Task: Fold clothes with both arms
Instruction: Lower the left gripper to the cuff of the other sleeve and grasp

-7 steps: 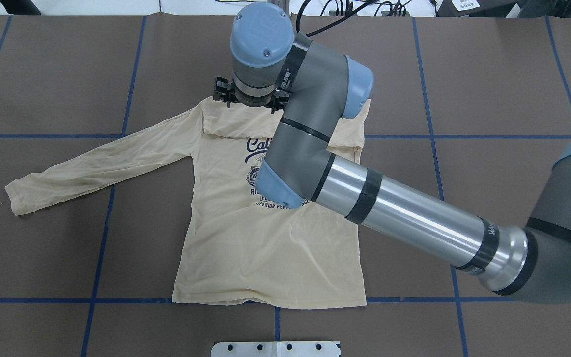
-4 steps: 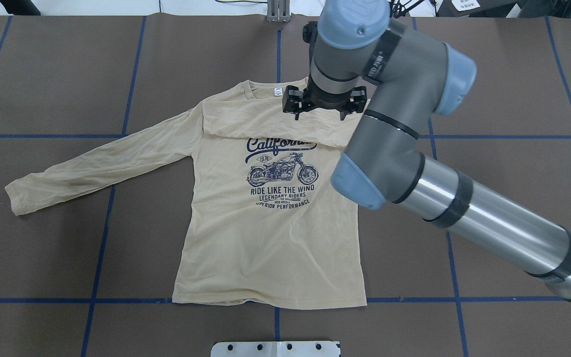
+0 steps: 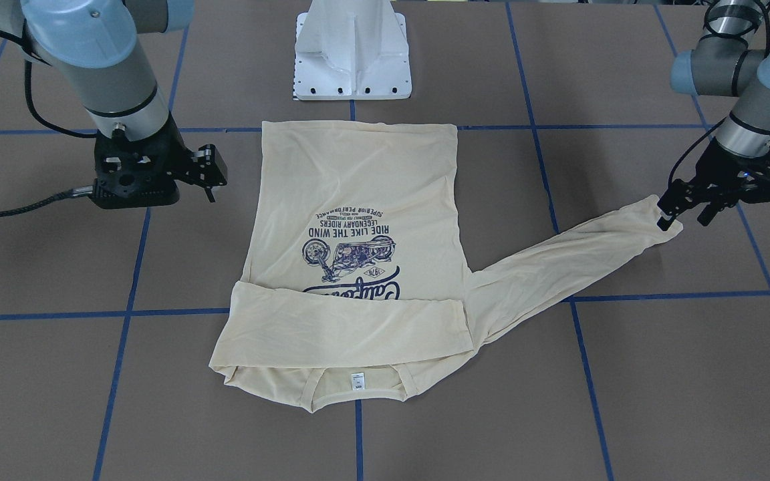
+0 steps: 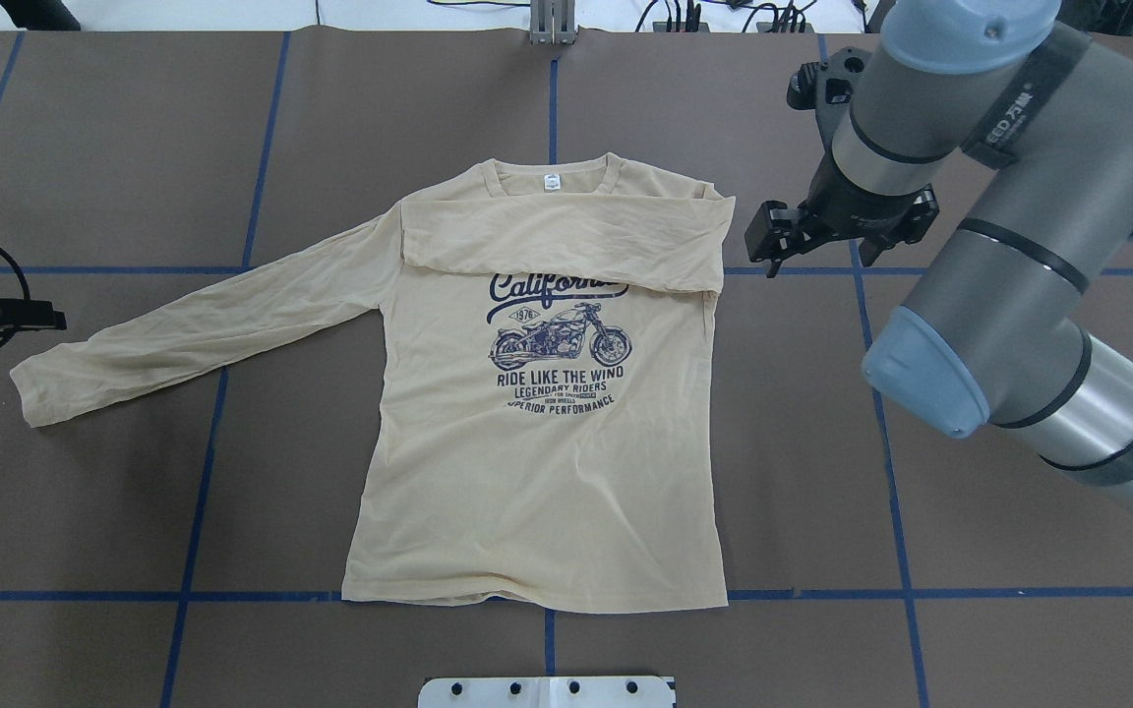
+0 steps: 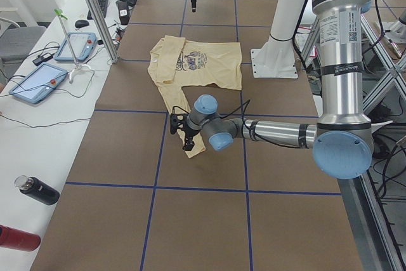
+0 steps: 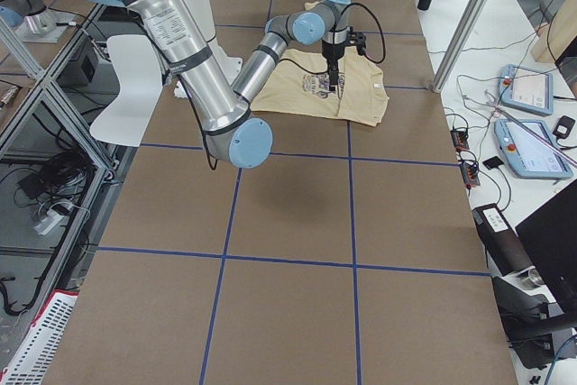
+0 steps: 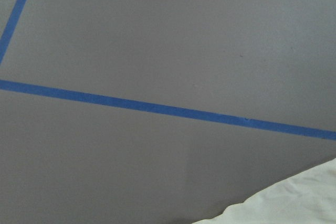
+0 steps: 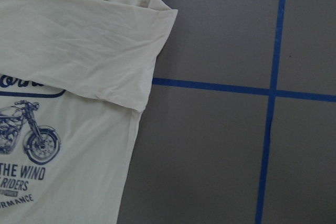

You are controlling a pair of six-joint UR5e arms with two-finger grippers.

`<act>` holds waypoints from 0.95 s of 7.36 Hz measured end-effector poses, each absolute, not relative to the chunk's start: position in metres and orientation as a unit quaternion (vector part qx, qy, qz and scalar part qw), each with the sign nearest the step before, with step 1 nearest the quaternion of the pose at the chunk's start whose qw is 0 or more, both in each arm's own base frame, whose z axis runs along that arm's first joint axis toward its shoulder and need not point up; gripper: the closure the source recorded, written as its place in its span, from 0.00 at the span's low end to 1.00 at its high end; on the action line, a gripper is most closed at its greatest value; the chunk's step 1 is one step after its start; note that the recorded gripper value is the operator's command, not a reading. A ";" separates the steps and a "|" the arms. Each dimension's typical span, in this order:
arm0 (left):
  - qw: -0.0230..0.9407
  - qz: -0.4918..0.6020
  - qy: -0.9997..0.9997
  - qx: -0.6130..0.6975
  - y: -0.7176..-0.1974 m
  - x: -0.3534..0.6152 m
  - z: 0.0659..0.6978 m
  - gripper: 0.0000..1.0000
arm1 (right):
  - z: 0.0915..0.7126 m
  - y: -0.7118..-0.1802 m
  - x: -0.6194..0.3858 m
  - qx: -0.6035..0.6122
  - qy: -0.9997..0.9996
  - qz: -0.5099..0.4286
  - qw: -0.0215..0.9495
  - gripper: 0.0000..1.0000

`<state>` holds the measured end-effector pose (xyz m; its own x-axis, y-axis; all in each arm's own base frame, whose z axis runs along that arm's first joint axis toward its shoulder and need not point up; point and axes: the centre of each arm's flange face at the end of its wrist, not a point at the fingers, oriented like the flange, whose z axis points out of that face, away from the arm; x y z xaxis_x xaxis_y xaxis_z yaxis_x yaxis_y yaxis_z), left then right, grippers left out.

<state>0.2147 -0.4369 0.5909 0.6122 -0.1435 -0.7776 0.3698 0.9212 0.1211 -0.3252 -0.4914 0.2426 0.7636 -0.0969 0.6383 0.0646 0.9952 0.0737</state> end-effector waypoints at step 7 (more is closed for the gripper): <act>0.907 -0.131 0.380 0.129 -0.419 0.241 0.626 0.71 | 0.268 -0.465 -0.324 -0.025 -0.352 -0.062 0.933 0.00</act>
